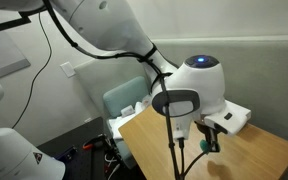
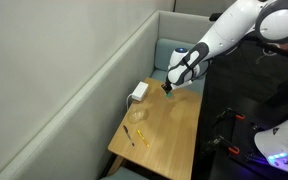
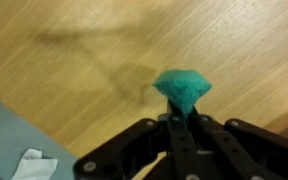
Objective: Wipe the table with the sponge
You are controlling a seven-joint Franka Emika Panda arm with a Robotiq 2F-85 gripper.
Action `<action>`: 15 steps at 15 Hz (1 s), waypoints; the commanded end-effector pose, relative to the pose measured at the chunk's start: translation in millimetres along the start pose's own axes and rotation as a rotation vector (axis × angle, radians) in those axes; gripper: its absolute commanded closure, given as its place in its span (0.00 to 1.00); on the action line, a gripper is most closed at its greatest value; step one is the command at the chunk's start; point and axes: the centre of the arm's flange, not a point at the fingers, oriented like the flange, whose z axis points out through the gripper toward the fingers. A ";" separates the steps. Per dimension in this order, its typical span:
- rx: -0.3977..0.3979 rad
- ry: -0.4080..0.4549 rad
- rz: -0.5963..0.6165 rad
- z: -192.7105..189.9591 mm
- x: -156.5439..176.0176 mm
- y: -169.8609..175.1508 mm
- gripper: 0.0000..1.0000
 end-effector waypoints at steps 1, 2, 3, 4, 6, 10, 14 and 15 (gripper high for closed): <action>-0.031 0.015 -0.004 4.3 28.2 -33.6 0.98; -0.035 0.008 -0.006 5.9 31.2 -40.7 0.98; -0.038 -0.006 -0.008 8.1 33.2 -46.2 0.76; -0.041 -0.033 -0.010 11.8 34.4 -51.3 0.65; -0.051 -0.069 -0.012 17.5 34.9 -57.7 0.53; -0.064 -0.089 -0.020 21.3 38.1 -62.9 0.22; -0.072 -0.089 -0.029 23.4 40.4 -64.6 0.00; -0.073 -0.089 -0.032 23.7 40.4 -65.3 0.00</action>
